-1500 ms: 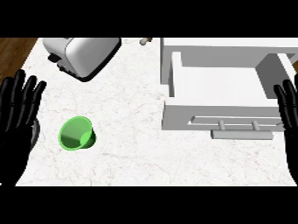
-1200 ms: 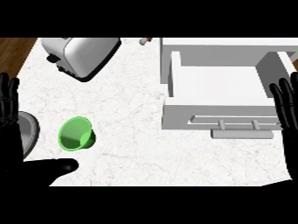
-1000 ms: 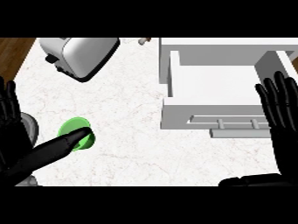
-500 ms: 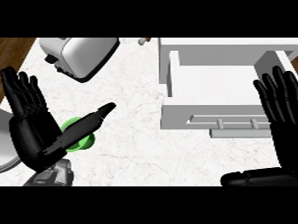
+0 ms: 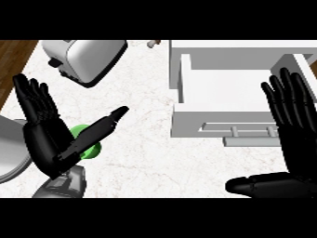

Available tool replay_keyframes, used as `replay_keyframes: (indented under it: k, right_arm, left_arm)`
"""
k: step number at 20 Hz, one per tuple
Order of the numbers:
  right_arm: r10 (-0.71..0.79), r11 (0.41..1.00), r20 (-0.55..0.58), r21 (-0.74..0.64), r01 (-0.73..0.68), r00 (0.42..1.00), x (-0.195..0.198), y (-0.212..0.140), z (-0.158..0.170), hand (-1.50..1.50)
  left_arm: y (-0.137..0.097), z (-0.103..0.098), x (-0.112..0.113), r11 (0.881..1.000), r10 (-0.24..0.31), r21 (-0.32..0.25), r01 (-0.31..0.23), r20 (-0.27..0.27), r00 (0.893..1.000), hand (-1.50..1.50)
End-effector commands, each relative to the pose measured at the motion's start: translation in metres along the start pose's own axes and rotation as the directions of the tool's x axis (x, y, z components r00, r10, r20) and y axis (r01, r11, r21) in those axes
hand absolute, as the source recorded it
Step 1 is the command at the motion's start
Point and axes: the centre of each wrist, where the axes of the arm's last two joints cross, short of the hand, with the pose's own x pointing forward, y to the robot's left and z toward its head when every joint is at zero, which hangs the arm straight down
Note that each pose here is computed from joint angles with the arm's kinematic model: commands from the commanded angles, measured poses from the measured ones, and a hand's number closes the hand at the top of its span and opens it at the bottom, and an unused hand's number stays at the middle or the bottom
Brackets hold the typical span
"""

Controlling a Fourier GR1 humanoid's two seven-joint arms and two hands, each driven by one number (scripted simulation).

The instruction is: Pick up the cup, place it into the drawer and close the drawer

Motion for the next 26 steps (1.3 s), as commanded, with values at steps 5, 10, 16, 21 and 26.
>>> replay_keyframes:
  k: [5, 10, 16, 21, 26]
  right_arm:
    - [0.001, 1.000, 0.004, -0.017, -0.001, 1.000, -0.010, -0.008, 0.002, -1.50]
    - [0.008, 1.000, 0.016, -0.015, -0.008, 1.000, -0.003, -0.008, -0.013, -1.50]
    - [0.015, 1.000, 0.014, -0.026, -0.015, 1.000, -0.009, -0.019, -0.015, -1.50]
    - [-0.004, 1.000, 0.012, -0.018, 0.004, 1.000, -0.001, -0.017, 0.004, -1.50]
    - [0.008, 1.000, -0.004, 0.006, -0.008, 1.000, 0.013, -0.003, -0.004, -1.50]
  left_arm:
    - [0.007, 0.026, -0.010, 0.999, -0.026, 0.036, 0.028, -0.054, 0.998, -1.50]
    - [0.013, 0.031, -0.040, 0.997, -0.048, 0.057, 0.055, -0.122, 0.991, -1.50]
    - [0.037, 0.027, -0.054, 0.990, -0.075, 0.106, 0.090, -0.145, 0.987, -1.50]
    - [0.064, 0.045, -0.064, 0.986, -0.092, 0.125, 0.114, -0.168, 0.981, -1.50]
    - [0.077, 0.067, -0.084, 0.980, -0.095, 0.154, 0.124, -0.186, 0.978, -1.50]
